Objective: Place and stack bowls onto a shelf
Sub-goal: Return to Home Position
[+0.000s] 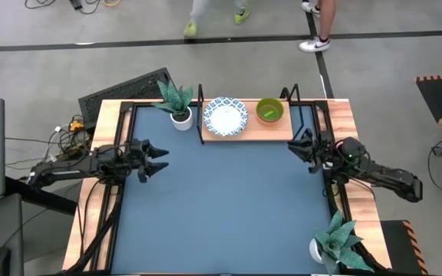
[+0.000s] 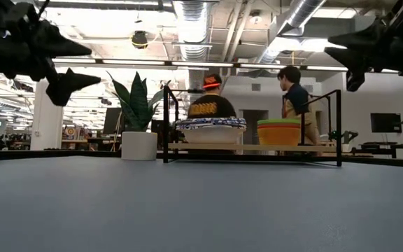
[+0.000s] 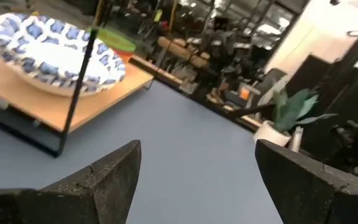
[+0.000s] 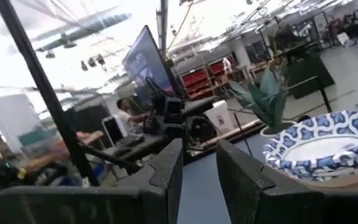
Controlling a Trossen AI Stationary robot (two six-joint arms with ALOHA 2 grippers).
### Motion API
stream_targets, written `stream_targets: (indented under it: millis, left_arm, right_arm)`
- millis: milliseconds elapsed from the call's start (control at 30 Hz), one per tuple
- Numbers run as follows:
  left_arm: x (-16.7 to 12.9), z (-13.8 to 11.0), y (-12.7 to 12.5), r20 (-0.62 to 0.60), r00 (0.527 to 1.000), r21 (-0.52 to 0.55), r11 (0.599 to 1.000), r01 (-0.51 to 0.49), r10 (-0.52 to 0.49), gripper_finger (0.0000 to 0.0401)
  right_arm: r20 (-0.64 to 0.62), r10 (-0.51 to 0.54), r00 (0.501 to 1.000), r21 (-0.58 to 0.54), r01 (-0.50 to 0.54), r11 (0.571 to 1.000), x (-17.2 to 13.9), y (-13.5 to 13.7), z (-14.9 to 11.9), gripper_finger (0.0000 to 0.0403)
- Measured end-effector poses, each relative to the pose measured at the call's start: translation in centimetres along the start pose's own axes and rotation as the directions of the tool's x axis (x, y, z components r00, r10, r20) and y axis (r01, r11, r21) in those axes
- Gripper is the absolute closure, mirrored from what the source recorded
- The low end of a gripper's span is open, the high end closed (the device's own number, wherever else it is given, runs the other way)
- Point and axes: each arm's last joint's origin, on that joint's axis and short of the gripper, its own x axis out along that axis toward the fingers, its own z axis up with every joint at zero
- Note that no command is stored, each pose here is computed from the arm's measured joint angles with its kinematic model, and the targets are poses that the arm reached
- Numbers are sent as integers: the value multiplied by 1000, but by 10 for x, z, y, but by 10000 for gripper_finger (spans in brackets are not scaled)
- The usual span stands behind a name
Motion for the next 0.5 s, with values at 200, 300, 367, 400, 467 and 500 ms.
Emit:
stream_targets:
  millis: [200, 300, 367, 400, 467, 500]
  left_arm:
    - [1, -2, 0, -16, 1000, -2, 1000, -21, 21, 101]
    - [1, -3, 0, -17, 1000, -13, 1000, -17, 17, 101]
    - [1, -3, 0, -19, 1000, -14, 1000, -15, 15, 101]
    - [1, -3, 0, -21, 1000, -19, 1000, -14, 14, 101]
    - [1, -3, -1, -24, 1000, -31, 999, -9, 8, 101]
    - [1, -3, -1, -24, 1000, -32, 999, -7, 7, 101]
  right_arm:
    - [-23, -50, 998, -92, 48, 995, 0, -1, -4, 280]
    - [-92, -77, 993, -86, 69, 994, 0, -3, -11, 280]
    - [-129, -92, 987, -62, 85, 994, -1, -5, -15, 280]
    - [-143, -98, 985, -53, 91, 994, -1, -6, -16, 280]
    - [-177, -110, 978, -33, 106, 994, -2, -7, -20, 280]
    - [-184, -110, 977, -25, 107, 994, -2, -7, -20, 280]
